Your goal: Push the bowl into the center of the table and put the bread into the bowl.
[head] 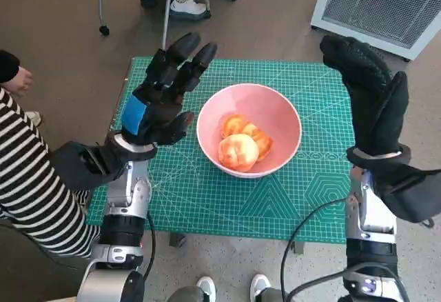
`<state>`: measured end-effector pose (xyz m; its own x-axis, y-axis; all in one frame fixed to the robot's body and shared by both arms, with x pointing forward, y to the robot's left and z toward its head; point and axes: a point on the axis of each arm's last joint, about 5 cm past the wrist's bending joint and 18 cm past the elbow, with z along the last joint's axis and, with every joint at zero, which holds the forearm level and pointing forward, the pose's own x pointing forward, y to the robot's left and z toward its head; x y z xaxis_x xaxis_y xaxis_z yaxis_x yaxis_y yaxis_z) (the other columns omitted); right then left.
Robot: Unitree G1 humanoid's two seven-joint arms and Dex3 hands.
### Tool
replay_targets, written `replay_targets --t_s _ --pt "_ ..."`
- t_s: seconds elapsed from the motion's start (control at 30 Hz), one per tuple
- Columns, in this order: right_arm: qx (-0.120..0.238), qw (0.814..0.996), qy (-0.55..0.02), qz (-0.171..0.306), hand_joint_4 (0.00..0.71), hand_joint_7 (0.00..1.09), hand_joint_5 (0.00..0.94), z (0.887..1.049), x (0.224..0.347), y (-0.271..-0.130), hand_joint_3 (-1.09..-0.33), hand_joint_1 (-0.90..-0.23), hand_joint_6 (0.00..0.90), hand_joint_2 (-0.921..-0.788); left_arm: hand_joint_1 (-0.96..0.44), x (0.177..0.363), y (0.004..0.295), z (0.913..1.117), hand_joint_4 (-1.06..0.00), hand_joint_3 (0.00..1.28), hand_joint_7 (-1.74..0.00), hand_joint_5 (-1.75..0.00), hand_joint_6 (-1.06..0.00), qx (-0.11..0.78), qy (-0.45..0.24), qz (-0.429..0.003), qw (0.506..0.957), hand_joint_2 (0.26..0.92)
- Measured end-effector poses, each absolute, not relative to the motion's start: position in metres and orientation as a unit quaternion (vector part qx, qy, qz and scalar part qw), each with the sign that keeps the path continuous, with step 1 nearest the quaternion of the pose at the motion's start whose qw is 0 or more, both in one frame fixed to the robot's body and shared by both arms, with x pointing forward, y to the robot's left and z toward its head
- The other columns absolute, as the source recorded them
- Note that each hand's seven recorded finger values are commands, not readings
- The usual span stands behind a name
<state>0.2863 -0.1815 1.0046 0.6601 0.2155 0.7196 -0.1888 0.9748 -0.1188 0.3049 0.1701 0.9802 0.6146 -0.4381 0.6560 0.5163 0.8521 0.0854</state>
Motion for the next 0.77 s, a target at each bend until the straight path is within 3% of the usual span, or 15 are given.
replay_targets --t_s 0.77 --pt "-0.014 0.911 -0.395 0.115 0.190 0.48 0.003 1.0029 0.2879 -0.1811 -0.705 -0.749 0.088 -0.921 -0.65 0.3075 0.1664 0.9820 -0.13 0.43 -0.40 -0.01 0.00 -0.058 -0.356 -0.272 0.892 0.921"
